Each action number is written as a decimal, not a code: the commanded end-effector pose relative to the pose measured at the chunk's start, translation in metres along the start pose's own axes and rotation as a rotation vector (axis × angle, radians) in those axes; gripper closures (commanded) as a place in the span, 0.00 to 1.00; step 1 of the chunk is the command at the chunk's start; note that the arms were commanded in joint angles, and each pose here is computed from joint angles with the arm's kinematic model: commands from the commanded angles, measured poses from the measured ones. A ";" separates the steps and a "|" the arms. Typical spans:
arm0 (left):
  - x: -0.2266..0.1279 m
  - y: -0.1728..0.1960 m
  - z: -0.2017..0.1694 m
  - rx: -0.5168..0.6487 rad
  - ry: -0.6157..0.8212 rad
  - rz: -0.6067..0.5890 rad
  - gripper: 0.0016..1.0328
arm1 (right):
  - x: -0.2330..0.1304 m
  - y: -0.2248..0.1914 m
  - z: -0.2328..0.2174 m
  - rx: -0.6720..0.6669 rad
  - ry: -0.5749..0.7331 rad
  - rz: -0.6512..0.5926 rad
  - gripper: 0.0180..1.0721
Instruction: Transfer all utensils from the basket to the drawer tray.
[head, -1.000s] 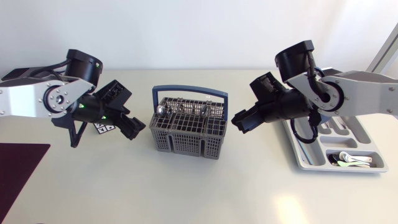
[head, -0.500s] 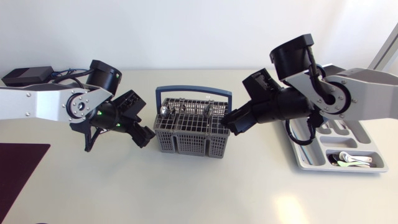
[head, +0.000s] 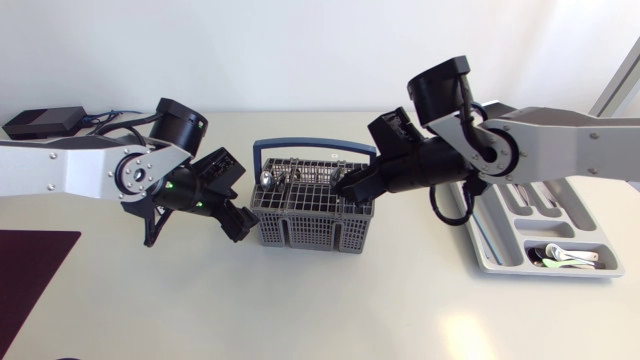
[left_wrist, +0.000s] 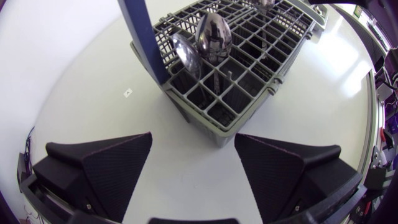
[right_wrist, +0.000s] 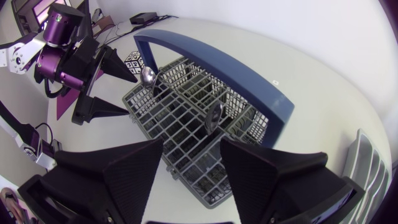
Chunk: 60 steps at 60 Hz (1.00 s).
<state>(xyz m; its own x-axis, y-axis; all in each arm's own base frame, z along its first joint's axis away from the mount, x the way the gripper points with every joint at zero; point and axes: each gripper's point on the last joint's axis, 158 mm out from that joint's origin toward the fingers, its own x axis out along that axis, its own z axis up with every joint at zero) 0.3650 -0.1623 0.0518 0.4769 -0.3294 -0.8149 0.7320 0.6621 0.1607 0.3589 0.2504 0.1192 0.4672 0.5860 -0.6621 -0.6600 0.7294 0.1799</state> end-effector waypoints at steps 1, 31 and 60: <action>0.000 -0.007 -0.003 -0.009 0.001 -0.014 0.10 | 0.012 0.002 0.004 0.042 -0.006 0.012 0.44; 0.000 -0.007 -0.006 -0.011 0.004 -0.014 0.11 | 0.042 -0.009 0.006 0.091 -0.049 -0.046 0.53; 0.000 -0.011 -0.007 -0.006 0.006 -0.021 0.10 | 0.045 -0.006 0.001 0.071 -0.078 -0.049 0.95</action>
<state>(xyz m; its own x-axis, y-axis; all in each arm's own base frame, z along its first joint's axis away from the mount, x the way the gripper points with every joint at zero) 0.3647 -0.1630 0.0516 0.4774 -0.3308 -0.8140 0.7328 0.6610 0.1612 0.3936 0.2710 0.1055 0.5656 0.5782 -0.5880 -0.5955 0.7796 0.1938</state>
